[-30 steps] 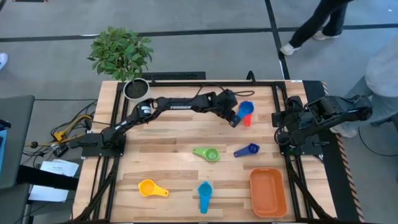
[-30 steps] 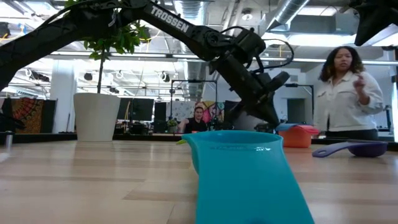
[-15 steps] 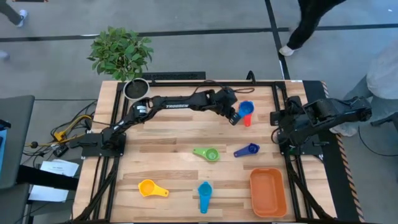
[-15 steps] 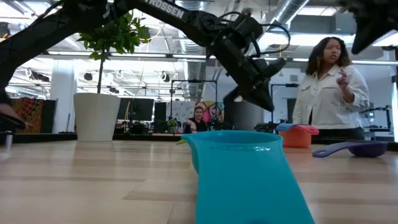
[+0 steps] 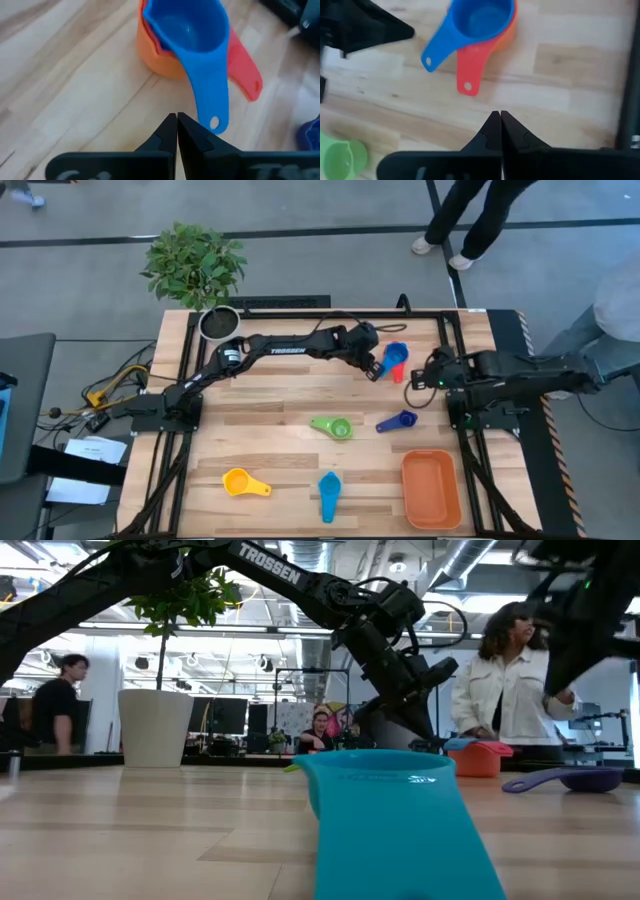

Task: Nest measuring cups in basket
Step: Stack the top light blue measuring cup on top of the red measuring cup

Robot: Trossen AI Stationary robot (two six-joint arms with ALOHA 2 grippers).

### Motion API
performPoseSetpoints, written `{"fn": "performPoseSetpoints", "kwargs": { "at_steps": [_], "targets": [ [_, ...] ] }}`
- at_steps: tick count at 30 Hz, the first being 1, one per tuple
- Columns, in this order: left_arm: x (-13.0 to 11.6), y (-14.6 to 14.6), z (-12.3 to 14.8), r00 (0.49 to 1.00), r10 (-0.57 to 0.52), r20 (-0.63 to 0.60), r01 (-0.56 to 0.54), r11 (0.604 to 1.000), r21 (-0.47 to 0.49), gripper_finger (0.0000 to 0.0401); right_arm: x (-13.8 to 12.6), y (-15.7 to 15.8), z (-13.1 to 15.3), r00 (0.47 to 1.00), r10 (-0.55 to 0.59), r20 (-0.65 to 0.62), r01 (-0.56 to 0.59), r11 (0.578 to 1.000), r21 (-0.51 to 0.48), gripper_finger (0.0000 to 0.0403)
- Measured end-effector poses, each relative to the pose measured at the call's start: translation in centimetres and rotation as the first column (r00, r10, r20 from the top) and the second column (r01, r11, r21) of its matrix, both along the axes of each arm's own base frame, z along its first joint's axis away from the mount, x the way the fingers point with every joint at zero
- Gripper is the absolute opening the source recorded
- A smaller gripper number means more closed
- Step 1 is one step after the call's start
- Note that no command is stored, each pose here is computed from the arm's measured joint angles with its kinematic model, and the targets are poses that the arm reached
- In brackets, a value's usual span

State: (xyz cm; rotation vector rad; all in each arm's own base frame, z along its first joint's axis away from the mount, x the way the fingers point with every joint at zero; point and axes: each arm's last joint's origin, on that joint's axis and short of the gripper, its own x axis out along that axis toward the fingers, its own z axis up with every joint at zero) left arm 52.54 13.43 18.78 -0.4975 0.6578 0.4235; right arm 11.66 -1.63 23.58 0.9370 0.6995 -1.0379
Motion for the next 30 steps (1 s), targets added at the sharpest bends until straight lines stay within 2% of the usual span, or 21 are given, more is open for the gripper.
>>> {"fn": "performPoseSetpoints", "kwargs": {
  "at_steps": [8, 13, 19, 30],
  "targets": [
    [0.6, -0.1, -0.9, 1.0, -0.003, 0.025, 0.002, 1.0, 0.018, 0.0, 1.0, -2.5, -3.2, 0.996, 0.023, 0.09, -0.026, 0.999, 0.039, 0.0004],
    [0.8, 0.0, -1.5, 0.999, 0.0, 0.033, 0.0, 1.0, 0.005, 0.0, 1.0, -3.9, -5.1, 0.999, -0.007, 0.053, 0.004, 0.998, 0.06, 0.0005],
    [1.0, -0.3, -2.0, 0.999, -0.019, 0.046, 0.02, 1.0, -0.021, 0.0, 2.1, -4.9, -6.3, 1.0, 0.01, 0.015, -0.011, 0.998, 0.069, 0.0004],
    [0.6, -0.3, -2.4, 0.998, -0.045, -0.037, 0.046, 0.998, 0.047, 0.0, 3.6, -5.7, -7.8, 0.999, 0.037, -0.02, -0.035, 0.994, 0.107, 0.0008]
  ]
}}
